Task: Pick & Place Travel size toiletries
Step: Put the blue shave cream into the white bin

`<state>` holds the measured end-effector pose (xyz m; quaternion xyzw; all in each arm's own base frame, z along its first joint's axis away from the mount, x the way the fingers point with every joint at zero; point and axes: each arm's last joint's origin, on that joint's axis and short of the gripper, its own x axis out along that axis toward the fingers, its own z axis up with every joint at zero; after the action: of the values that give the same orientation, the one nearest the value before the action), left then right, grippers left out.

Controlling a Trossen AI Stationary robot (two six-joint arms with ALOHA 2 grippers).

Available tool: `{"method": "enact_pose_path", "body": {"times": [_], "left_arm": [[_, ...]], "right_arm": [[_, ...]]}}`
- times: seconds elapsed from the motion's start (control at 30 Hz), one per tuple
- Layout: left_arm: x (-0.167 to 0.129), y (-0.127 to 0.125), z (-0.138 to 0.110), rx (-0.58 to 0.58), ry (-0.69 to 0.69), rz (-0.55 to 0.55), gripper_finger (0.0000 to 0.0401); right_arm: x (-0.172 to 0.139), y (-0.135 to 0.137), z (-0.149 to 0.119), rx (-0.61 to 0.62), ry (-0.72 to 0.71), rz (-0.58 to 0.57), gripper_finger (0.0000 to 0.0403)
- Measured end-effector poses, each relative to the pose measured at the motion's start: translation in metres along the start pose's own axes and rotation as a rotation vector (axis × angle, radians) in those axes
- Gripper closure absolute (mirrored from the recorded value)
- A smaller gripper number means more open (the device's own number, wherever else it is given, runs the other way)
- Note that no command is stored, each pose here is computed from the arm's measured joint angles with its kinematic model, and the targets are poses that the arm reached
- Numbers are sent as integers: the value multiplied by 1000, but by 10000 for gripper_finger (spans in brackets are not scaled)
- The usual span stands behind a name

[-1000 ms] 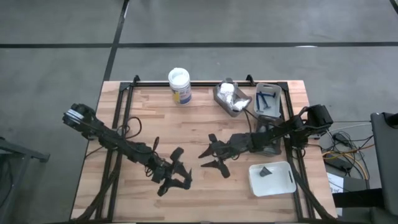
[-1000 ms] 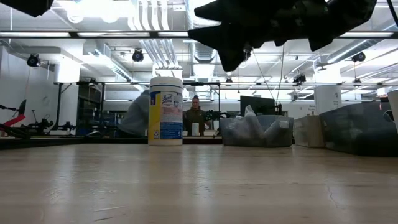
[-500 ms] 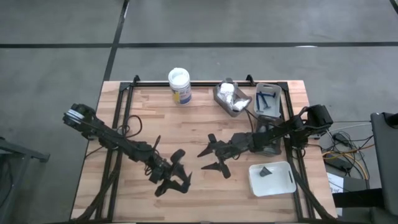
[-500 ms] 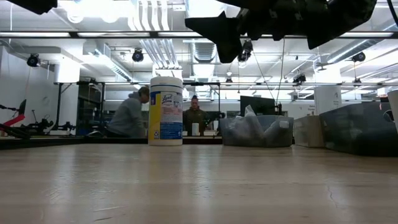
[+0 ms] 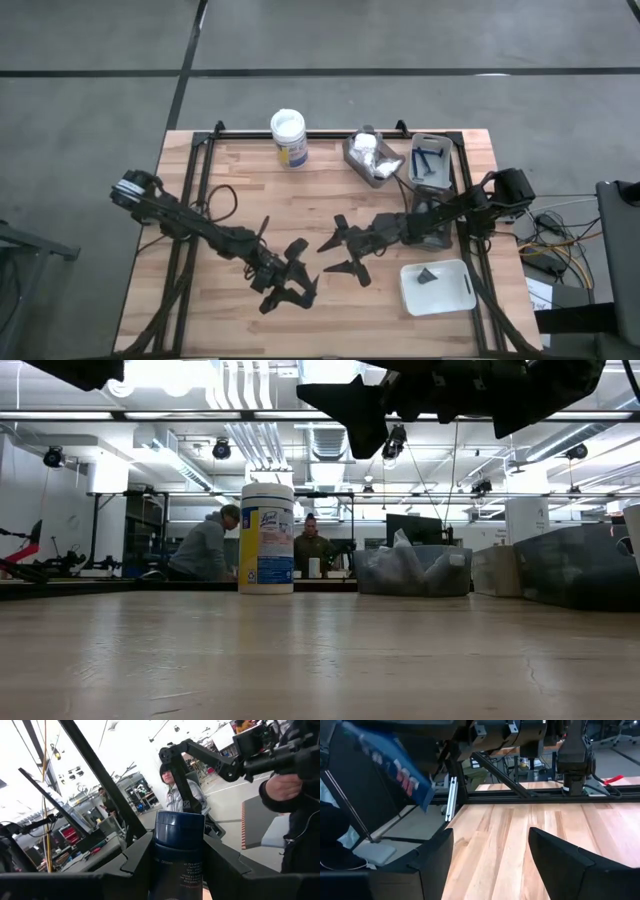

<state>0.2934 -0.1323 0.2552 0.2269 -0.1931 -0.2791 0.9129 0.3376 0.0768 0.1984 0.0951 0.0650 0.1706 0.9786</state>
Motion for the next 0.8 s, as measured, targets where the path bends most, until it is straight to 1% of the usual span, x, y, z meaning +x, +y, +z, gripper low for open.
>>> {"method": "enact_pose_path", "body": {"times": [0.17, 0.37, 0.5, 0.63, 0.8], "left_arm": [[11, 3, -4, 23, -7, -8, 247], [12, 6, -6, 24, -2, -11, 247], [12, 7, -7, 24, 0, -7, 247], [11, 9, -8, 25, 3, -3, 247], [10, 11, -10, 26, 10, 4, 247]], "right_arm": [[3, 3, 3, -5, 4, 78, 167], [4, 13, 2, -71, 11, 171, 175], [4, 17, 1, -108, 5, 188, 170], [4, 19, 6, -124, -47, 197, 159], [3, 20, 9, -138, -75, 201, 149]]}}
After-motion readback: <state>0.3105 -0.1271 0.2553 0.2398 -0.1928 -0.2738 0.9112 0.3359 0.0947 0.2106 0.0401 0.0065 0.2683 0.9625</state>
